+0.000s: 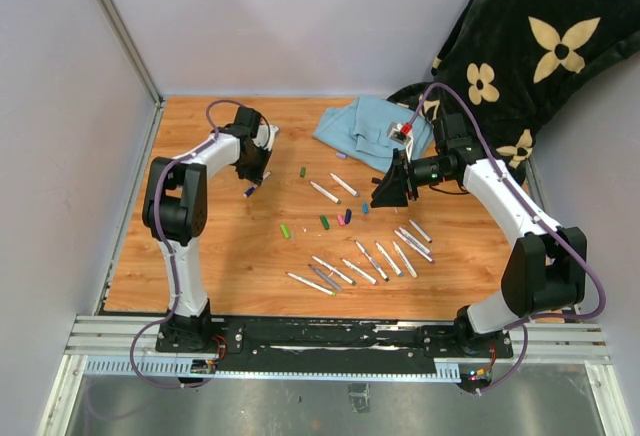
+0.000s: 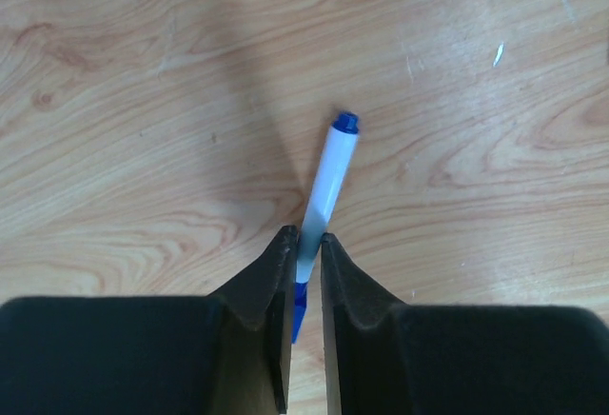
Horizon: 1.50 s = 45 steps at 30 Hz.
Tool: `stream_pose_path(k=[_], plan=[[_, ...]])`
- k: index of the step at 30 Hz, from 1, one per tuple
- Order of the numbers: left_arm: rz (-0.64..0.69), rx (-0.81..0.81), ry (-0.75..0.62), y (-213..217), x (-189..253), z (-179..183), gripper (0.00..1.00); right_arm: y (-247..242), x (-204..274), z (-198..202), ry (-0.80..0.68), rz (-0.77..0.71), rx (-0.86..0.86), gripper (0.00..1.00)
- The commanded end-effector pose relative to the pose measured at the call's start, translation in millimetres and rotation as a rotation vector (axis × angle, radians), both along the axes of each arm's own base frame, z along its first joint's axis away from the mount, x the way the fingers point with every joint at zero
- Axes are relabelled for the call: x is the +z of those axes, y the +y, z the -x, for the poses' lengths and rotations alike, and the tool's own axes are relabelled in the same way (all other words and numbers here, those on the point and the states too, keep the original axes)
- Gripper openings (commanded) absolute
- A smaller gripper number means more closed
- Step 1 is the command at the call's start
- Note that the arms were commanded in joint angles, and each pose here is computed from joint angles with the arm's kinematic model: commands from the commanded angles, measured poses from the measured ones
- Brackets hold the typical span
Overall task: Open the pen caps
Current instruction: Pick up the pen from the center of the board.
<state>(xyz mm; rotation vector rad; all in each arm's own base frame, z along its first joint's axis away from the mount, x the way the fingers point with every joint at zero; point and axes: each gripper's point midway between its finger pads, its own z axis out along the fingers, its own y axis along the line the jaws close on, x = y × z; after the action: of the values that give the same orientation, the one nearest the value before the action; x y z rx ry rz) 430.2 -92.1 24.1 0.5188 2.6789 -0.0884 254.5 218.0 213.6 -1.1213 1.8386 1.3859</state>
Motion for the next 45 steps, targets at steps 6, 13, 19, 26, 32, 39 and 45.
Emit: stream_pose_path(k=[6, 13, 19, 26, 32, 39, 45], plan=[[0.024, 0.086, 0.01, 5, 7, 21, 0.26, -2, 7, 3, 0.014, -0.033, 0.011, 0.39], [-0.006, 0.103, 0.038, 12, -2, 33, 0.27, -1, 8, 4, 0.018, -0.04, 0.015, 0.38], [0.002, 0.1, 0.012, 11, 8, 28, 0.01, -1, 10, 6, 0.026, -0.055, 0.022, 0.39], [0.097, 0.105, -0.134, -2, 68, 21, 0.0, -1, 16, 13, -0.04, -0.073, 0.054, 0.41], [0.487, -0.067, -0.122, -84, 115, 71, 0.0, 0, 27, 29, -0.23, -0.084, 0.12, 0.47], [0.785, -0.371, 0.104, -185, 131, 169, 0.0, -1, 7, 48, -0.781, 0.003, 0.27, 0.75], [0.817, -0.529, 0.23, -229, 129, 213, 0.0, 2, -24, 55, -1.154, 0.177, 0.408, 0.89]])
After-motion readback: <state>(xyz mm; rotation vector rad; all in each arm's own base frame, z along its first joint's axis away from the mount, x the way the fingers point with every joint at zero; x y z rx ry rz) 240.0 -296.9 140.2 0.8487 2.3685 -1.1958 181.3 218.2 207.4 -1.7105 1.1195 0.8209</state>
